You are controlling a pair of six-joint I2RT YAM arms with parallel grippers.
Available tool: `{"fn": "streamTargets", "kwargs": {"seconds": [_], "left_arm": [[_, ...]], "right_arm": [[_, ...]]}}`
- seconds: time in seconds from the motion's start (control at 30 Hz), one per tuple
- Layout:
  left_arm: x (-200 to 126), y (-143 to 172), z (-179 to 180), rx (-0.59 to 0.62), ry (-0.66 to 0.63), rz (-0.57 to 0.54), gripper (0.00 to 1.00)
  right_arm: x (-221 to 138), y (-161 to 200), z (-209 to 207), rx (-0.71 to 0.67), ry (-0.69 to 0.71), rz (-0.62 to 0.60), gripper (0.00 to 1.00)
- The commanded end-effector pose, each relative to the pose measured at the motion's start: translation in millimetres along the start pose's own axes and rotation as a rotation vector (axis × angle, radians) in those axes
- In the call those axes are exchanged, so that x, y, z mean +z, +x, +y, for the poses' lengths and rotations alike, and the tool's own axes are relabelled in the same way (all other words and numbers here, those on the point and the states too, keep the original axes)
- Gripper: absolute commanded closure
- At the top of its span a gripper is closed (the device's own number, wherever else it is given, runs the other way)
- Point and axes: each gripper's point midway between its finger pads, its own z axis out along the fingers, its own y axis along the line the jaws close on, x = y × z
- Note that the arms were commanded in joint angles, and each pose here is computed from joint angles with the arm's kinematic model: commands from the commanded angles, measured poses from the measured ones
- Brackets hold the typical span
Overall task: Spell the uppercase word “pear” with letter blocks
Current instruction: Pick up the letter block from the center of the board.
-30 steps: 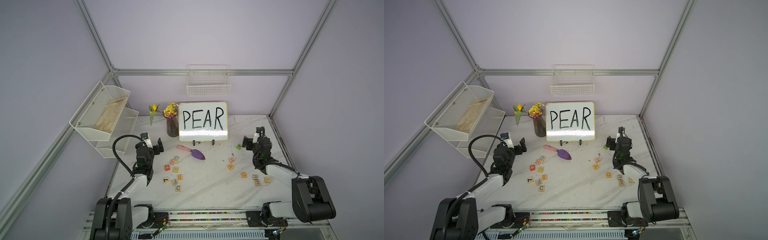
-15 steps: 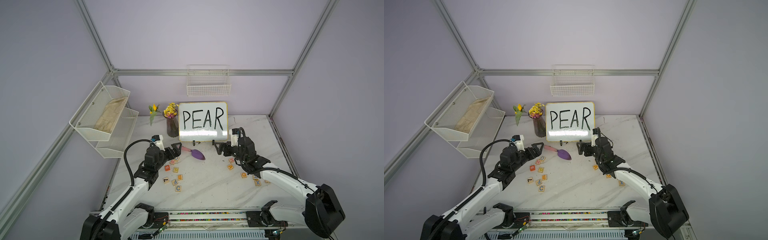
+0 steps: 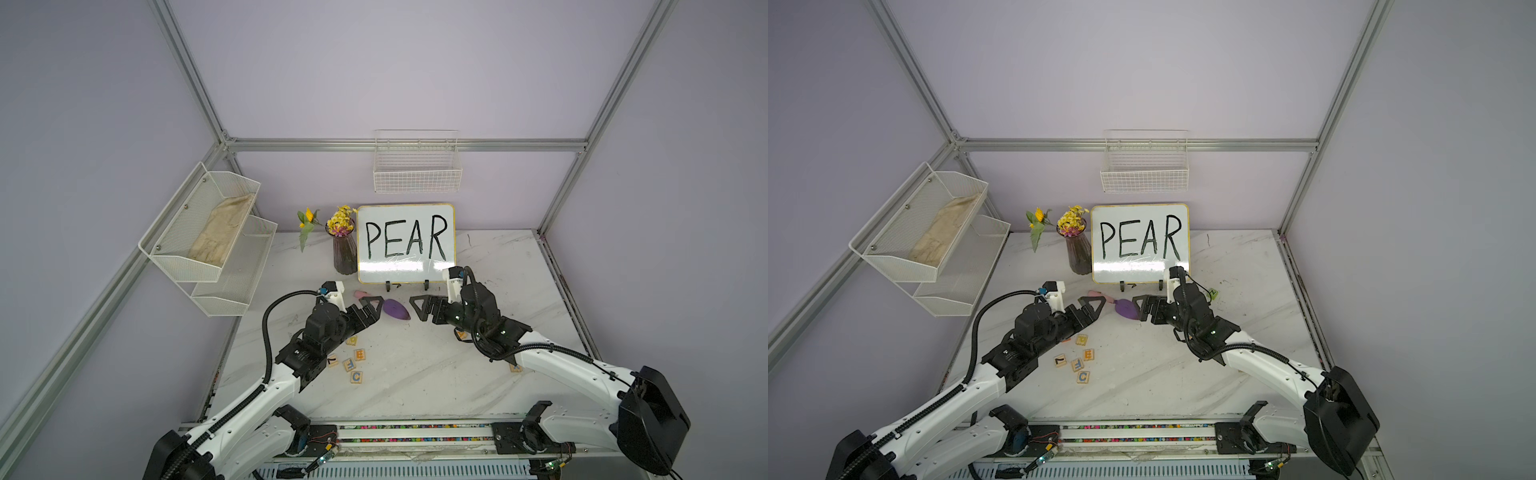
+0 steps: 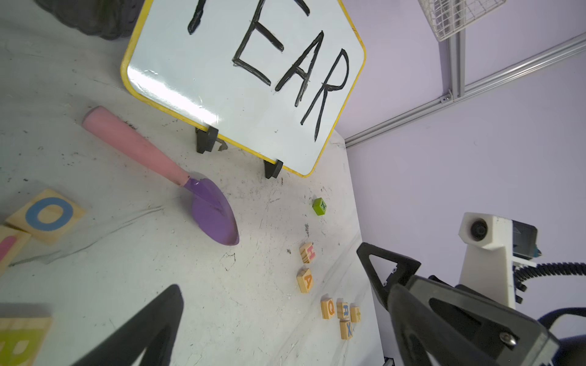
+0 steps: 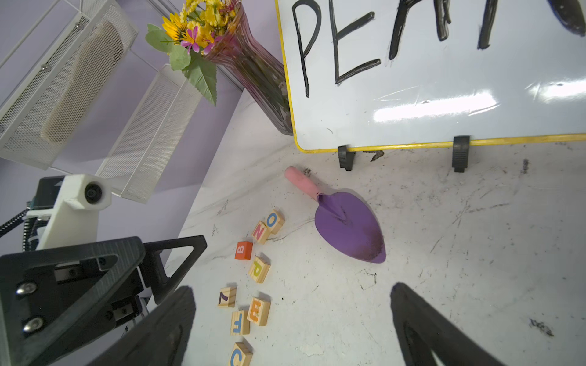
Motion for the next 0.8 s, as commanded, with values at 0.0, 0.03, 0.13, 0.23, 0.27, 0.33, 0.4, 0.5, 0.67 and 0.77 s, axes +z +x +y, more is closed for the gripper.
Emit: {"fn": "streamTargets", "kwargs": {"seconds": [0.0, 0.03, 0.13, 0.23, 0.27, 0.33, 0.4, 0.5, 0.67, 0.77], "left_arm": [[-4, -11, -4, -0.028, -0.021, -0.037, 0.0], [-5, -13, 0, -0.025, -0.06, -0.04, 0.0], [-11, -21, 19, -0.011, -0.213, -0.062, 0.0], [-20, -21, 41, 0.015, -0.376, -0.04, 0.0], [-25, -19, 49, 0.023, -0.432, -0.026, 0.0], [-34, -16, 64, 0.025, -0.537, 0.003, 0.0], [-45, -12, 75, 0.016, -0.623, 0.024, 0.0], [-57, -5, 91, -0.018, -0.695, 0.031, 0.0], [-78, 0, 112, -0.061, -0.751, -0.013, 0.0], [-87, 5, 120, -0.094, -0.78, -0.02, 0.0]], "right_arm": [[2, -3, 0, 0.017, 0.012, -0.002, 0.02], [4, -1, -4, 0.033, 0.035, 0.005, 0.03], [9, 0, -27, 0.06, 0.157, 0.0, 0.02], [11, -2, -43, 0.032, 0.247, -0.012, 0.03], [12, -5, -45, 0.007, 0.271, -0.016, 0.02], [13, -13, -51, -0.035, 0.325, -0.03, 0.03], [15, -21, -53, -0.08, 0.355, -0.046, 0.03], [26, -25, -56, -0.16, 0.384, -0.041, 0.03], [42, -26, -55, -0.226, 0.376, -0.027, 0.03], [47, -19, -58, -0.228, 0.365, -0.008, 0.03]]}}
